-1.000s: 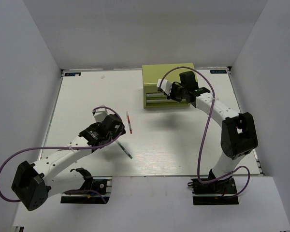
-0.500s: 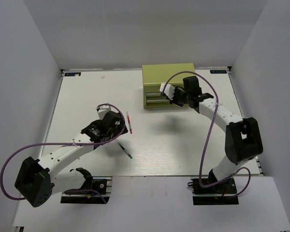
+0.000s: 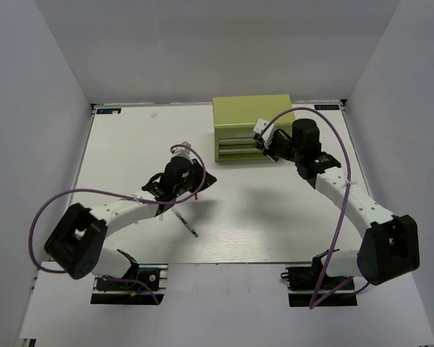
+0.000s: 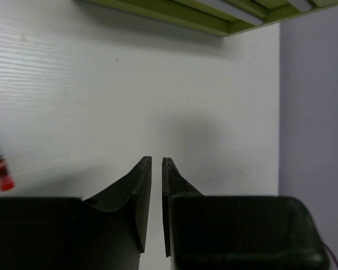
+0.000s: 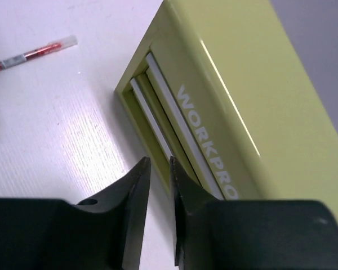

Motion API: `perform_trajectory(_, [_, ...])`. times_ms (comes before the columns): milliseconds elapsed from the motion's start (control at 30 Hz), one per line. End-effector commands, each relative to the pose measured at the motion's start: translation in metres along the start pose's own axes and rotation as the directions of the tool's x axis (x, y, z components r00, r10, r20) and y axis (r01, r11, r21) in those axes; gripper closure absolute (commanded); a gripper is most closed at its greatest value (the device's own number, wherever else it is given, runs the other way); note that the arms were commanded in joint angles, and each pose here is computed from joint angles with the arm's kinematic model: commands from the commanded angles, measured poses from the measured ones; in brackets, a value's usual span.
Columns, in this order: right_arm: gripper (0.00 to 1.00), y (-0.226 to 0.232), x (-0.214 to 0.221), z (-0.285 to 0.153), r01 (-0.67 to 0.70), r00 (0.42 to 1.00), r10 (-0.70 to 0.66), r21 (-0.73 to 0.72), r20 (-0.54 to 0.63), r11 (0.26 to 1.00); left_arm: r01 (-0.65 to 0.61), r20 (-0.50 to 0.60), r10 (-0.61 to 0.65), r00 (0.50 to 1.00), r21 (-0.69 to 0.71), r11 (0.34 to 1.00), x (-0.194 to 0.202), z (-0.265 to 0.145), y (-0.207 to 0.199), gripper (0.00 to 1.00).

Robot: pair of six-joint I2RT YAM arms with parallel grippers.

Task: Sort the stationery into containers
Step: Open the drawer in the storage box.

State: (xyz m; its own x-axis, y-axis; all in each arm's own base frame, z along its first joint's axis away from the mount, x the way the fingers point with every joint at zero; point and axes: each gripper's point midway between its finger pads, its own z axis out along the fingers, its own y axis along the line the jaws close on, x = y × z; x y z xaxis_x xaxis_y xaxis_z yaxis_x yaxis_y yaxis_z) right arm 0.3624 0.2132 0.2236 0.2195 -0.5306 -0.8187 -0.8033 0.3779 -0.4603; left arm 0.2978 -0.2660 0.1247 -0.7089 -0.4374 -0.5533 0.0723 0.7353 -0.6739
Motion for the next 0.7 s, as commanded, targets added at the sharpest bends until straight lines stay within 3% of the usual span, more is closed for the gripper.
perform_trajectory(0, [0.78,-0.017,-0.022,-0.009,-0.093,0.994,0.088,0.082,0.06,0.992,0.119,0.026,-0.129,0.991,0.237,0.964,-0.016,0.014,-0.053,0.76])
perform_trajectory(100, [0.89,-0.026,-0.029,-0.018,-0.098,0.992,0.084,0.151,0.092,0.984,0.119,0.042,-0.138,0.99,0.304,0.945,-0.03,0.025,-0.076,0.75])
perform_trajectory(167, [0.9,-0.028,-0.026,-0.021,-0.101,0.992,0.087,0.178,0.088,0.979,0.115,0.031,-0.132,0.991,0.317,0.941,-0.031,0.033,-0.087,0.71])
perform_trajectory(200, [0.89,-0.031,-0.028,-0.025,-0.116,0.99,0.099,0.195,0.097,0.974,0.106,0.033,-0.123,0.992,0.316,0.943,-0.033,0.033,-0.088,0.64])
perform_trajectory(367, [0.74,-0.019,0.0,-0.028,-0.244,0.97,0.242,0.224,0.04,0.943,0.12,0.034,-0.137,0.99,0.307,0.944,-0.03,0.039,-0.083,0.49])
perform_trajectory(500, [0.49,-0.015,0.006,-0.034,-0.249,0.968,0.243,0.26,0.056,0.933,0.147,0.047,-0.172,0.984,0.331,0.932,-0.035,0.042,-0.088,0.43])
perform_trajectory(667, [0.43,-0.031,0.004,-0.04,-0.258,0.966,0.245,0.345,0.081,0.903,0.214,0.091,-0.258,0.962,0.333,0.918,-0.036,0.059,-0.084,0.39])
